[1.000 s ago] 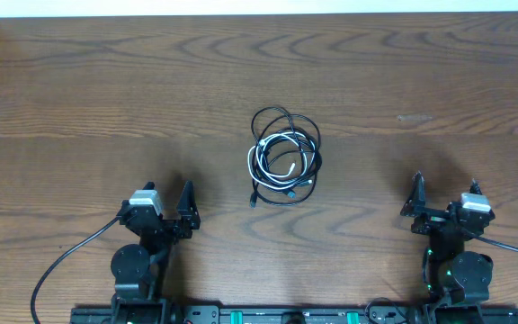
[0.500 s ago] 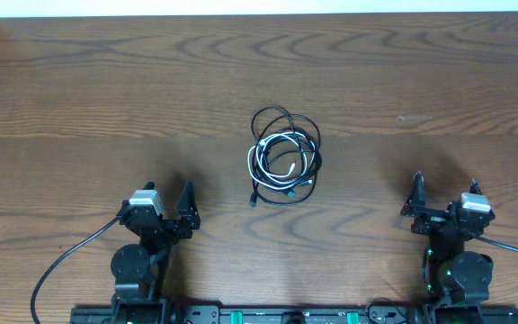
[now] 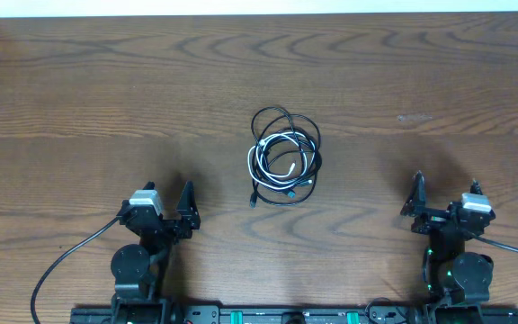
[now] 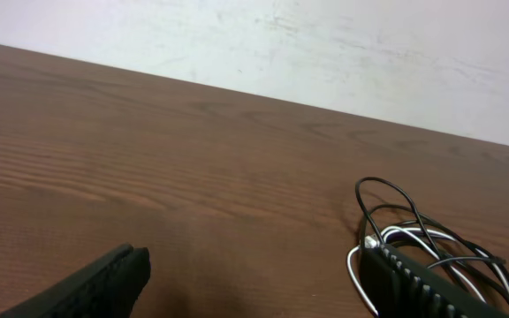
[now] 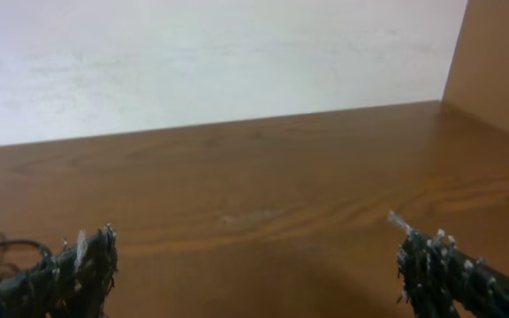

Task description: Untangle cables

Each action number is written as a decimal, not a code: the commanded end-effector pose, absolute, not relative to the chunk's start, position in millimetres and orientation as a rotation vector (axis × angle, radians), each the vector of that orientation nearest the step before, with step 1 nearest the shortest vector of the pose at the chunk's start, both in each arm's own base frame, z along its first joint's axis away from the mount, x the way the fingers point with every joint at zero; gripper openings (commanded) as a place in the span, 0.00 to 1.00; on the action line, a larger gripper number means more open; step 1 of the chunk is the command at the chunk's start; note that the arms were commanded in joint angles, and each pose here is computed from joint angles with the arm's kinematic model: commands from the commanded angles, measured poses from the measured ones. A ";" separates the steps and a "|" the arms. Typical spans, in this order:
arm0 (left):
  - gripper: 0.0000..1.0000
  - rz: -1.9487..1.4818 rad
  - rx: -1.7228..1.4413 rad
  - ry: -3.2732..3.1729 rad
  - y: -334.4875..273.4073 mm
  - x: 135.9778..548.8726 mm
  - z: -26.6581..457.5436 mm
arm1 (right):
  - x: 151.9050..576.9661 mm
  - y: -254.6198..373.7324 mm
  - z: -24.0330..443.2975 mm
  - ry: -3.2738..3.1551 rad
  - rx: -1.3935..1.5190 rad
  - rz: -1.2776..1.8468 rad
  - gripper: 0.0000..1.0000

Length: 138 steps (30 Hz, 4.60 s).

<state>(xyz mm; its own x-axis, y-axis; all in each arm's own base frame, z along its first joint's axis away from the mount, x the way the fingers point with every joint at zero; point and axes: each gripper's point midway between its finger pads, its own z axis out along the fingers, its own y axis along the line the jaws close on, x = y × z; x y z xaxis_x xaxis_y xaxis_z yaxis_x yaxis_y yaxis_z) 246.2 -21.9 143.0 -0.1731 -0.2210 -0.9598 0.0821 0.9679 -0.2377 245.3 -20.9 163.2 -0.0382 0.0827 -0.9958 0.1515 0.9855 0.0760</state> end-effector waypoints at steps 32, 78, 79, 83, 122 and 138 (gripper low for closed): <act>0.81 -0.404 0.202 2.035 -64.6 264.9 414.4 | 256.0 59.0 391.6 1.698 -0.173 0.329 0.99; 0.68 -0.228 0.466 2.869 -189.5 379.0 131.2 | 351.1 105.8 244.8 2.462 -0.480 0.346 0.99; 0.68 -0.229 0.467 2.866 -189.7 379.6 131.4 | 354.4 116.6 233.3 2.483 -0.519 0.358 0.99; 0.68 -0.231 0.508 2.834 -193.7 387.5 128.2 | 359.6 148.0 210.5 2.501 -0.643 0.384 0.99; 0.65 -0.097 0.108 2.668 -126.3 432.3 189.2 | 426.3 187.4 57.6 2.719 -0.419 0.300 0.99; 0.64 -0.090 0.109 2.688 -125.0 427.9 186.9 | 426.6 187.3 58.3 2.715 -0.428 0.297 0.99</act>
<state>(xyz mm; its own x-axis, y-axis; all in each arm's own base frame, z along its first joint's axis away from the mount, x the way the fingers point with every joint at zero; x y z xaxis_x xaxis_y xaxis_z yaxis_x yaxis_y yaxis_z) 426.7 -127.2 183.1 -0.8995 0.0732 -0.4307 0.1058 0.9930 -0.0523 424.6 181.9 50.8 -0.8908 -0.2538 -0.3769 -0.3294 0.9320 0.1509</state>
